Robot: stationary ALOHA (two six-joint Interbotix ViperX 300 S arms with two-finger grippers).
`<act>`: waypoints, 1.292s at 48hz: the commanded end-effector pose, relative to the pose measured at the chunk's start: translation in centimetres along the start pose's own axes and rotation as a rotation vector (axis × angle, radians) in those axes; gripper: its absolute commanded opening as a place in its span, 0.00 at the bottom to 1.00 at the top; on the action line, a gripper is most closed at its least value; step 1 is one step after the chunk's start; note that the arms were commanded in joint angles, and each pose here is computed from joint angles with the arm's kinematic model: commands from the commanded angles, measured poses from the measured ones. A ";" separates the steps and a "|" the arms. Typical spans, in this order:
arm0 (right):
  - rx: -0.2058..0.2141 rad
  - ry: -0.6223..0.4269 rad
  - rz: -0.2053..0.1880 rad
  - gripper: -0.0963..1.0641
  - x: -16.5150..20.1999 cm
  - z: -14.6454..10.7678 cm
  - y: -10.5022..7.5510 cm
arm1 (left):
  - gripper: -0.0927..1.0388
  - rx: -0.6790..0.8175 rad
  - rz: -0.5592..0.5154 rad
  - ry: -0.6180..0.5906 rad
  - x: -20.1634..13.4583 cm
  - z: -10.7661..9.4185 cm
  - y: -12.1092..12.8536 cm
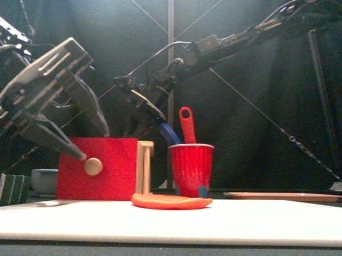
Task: Get the cutter from the drawer then cut the dough then place the extra dough in the bowl
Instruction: Place the cutter on the board
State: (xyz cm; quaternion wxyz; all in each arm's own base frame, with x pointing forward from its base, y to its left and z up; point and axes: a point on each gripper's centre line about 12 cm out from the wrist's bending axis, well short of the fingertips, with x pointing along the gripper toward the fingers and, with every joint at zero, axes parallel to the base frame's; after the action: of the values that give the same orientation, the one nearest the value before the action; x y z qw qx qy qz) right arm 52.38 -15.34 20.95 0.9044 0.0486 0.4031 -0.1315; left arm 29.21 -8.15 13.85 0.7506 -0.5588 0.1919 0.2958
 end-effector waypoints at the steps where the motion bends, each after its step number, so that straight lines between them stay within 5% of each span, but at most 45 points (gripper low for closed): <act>1: -0.015 -0.105 0.006 0.10 -3.5 3.2 0.6 | 0.81 0.036 -0.084 -0.004 -1.5 0.3 -1.2; 20: -0.044 -0.182 0.068 0.14 -8.7 4.0 4.0 | 0.80 0.328 -0.374 -0.045 -5.8 2.9 -1.0; 32: -0.067 -0.219 0.156 0.38 -10.0 2.0 8.5 | 0.80 0.509 -0.529 -0.073 -7.9 4.4 0.2; 41: -0.113 -0.217 0.184 0.60 -9.1 0.5 10.9 | 0.80 0.628 -0.607 -0.133 -8.8 6.1 1.6; 62: -0.125 -0.159 0.168 0.67 -5.6 -0.9 11.0 | 0.80 0.727 -0.609 -0.160 -8.8 7.4 2.1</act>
State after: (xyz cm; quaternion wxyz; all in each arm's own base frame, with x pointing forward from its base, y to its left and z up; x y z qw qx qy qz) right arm 50.81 -3.49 22.40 0.9338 0.0175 0.3559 -0.0333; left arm 20.66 -2.81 19.71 0.9617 -0.2682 0.0542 0.0176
